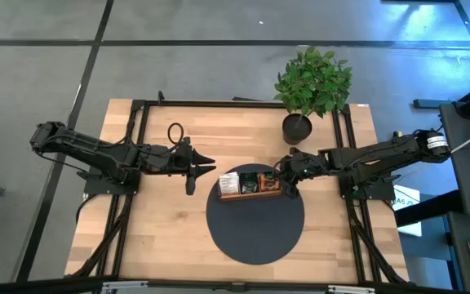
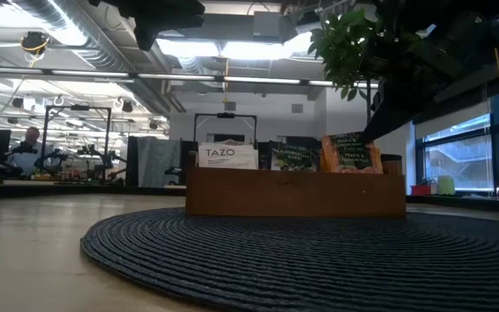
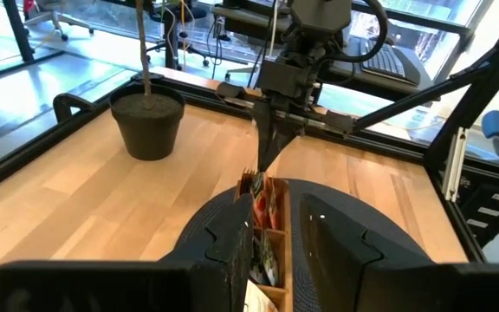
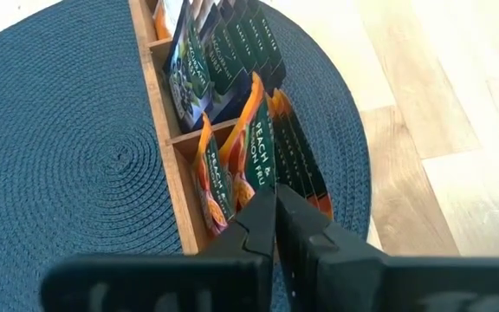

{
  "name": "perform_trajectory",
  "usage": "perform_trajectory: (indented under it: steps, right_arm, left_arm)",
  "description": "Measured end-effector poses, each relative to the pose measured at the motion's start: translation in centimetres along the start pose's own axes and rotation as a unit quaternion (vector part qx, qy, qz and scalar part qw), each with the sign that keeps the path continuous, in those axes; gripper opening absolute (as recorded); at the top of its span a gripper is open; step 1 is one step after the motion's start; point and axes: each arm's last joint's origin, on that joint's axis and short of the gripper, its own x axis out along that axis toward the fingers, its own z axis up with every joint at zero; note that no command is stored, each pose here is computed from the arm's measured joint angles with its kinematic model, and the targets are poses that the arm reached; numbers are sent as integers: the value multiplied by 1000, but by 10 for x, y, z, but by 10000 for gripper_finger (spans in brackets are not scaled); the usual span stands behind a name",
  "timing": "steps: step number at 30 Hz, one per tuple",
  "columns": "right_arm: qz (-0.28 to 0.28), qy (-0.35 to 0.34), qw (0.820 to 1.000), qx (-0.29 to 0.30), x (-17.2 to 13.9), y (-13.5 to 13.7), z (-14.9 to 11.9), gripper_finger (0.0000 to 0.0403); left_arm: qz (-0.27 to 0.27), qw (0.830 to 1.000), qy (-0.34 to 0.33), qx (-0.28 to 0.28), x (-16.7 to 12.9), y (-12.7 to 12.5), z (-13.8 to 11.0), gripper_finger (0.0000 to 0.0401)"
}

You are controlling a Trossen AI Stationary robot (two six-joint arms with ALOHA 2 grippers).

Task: Pick & Place Tea
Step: Return to Home Position

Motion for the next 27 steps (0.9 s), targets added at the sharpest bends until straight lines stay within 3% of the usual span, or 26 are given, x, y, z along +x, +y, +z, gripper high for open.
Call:
perform_trajectory:
  steps: [21,27]
  right_arm:
    - [-16,16,999,-32,16,15,-7,7]
    - [-17,18,999,-32,16,15,-8,28]
  left_arm:
    - [4,1000,-1,0,0,0,0,93]
    - [4,1000,-1,0,0,0,0,91]
